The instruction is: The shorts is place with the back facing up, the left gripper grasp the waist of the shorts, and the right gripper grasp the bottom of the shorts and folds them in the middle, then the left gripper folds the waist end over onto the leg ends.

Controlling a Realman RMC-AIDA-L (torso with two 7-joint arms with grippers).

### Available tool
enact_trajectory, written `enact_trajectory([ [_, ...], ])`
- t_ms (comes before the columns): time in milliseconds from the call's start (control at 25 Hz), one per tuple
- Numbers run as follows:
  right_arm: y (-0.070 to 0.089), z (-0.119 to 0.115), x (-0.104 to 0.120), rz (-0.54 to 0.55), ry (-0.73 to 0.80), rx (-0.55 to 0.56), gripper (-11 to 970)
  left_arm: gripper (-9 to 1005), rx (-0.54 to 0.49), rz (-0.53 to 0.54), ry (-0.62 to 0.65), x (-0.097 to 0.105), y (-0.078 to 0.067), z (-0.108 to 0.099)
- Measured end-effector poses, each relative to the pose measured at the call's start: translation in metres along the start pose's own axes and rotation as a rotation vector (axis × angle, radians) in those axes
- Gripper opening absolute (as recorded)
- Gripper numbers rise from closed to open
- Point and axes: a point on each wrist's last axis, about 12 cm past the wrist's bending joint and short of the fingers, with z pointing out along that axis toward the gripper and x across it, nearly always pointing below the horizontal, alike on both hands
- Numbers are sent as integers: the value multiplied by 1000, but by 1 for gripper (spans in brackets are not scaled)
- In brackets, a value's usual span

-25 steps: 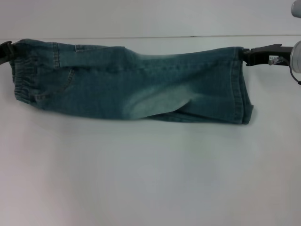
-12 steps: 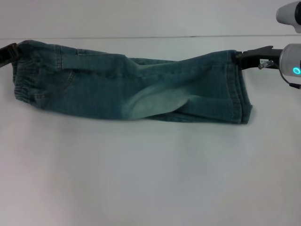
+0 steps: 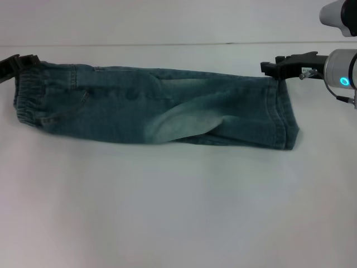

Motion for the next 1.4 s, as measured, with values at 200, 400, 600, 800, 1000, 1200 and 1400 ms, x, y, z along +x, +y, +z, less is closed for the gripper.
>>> enact_trajectory([
  [200,0,0,1,16,-7,-1,390,488,-20,19,-22,-1,4,-2],
  [400,0,-1,4,35,-12,-14,755,715,-58,52,-48,-5,8,-2],
  [600,1,-5,8,61,-16,-55,839,820,-80,97,-58,-10,12,-6],
  [800,-5,-28,8,121,-75,-194,923,892,-8,228,12,-13,20,-31],
  [1000,-6,-65,9,118,-114,-430,951,921,30,416,149,-8,27,-61],
  [1200,7,-90,12,35,-100,-665,956,920,-15,511,231,2,31,-63],
  [1400,23,-90,18,-18,-61,-767,955,920,-67,604,288,9,28,-46],
])
